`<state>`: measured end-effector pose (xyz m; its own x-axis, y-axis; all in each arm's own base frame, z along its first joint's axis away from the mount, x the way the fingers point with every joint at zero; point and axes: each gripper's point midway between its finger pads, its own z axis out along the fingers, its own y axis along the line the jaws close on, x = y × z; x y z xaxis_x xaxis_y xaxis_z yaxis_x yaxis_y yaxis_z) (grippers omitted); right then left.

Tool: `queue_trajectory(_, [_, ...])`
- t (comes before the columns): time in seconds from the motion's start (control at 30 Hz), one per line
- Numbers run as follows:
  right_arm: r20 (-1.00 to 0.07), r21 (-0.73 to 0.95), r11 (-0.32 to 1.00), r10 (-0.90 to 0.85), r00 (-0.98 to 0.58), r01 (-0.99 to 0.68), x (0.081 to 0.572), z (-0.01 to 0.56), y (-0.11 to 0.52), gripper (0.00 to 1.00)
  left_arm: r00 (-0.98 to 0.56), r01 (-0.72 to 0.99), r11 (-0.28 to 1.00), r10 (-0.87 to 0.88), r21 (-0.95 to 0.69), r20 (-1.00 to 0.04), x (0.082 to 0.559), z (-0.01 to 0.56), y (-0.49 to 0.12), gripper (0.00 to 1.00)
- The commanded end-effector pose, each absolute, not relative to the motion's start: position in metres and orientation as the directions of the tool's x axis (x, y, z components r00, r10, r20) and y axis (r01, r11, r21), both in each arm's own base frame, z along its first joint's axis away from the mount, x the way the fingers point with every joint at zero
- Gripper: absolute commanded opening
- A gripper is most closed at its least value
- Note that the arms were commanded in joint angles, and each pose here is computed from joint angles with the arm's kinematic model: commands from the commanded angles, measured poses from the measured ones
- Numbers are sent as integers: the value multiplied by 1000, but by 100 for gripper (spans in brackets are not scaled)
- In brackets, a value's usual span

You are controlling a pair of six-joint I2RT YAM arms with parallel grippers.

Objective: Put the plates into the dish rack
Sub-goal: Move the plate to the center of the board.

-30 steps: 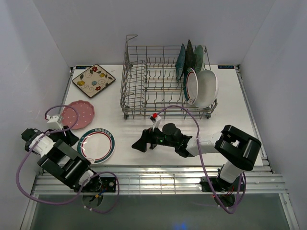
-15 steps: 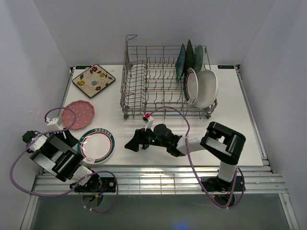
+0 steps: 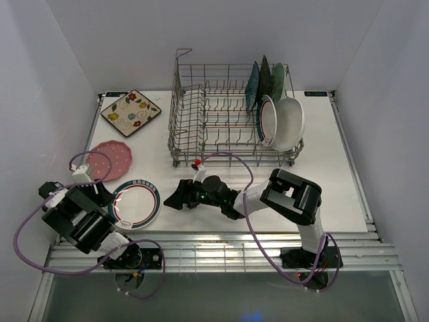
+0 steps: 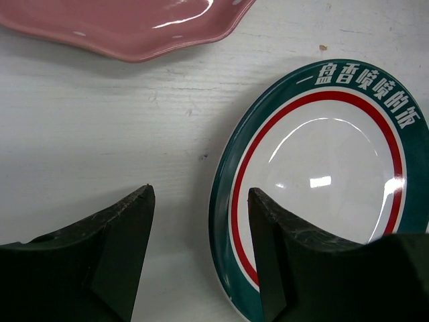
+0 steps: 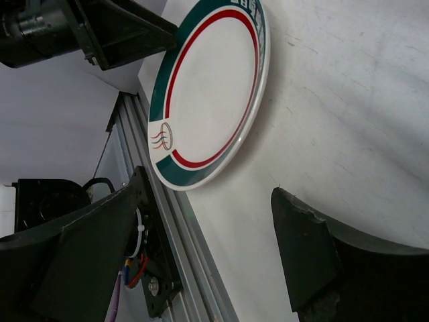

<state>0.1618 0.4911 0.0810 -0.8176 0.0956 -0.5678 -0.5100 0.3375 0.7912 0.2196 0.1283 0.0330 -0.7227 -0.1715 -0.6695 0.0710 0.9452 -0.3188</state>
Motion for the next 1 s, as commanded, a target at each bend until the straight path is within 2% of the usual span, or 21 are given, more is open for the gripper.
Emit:
queue_trajectory(0.0, [-571,808,280,157,-806,-518,167,107,509,86,-690,107,953,-134,-283,-711,229,41,125,68])
queue_trajectory(0.67, [-499,837,340,151,-853,-429,169,84,523,88,-688,133,962,-83,-238,-721,235,37,118,69])
queue_trajectory(0.97, [-484,832,379,138,-864,-406,171,72,543,84,-683,176,962,-34,-209,-730,239,39,108,69])
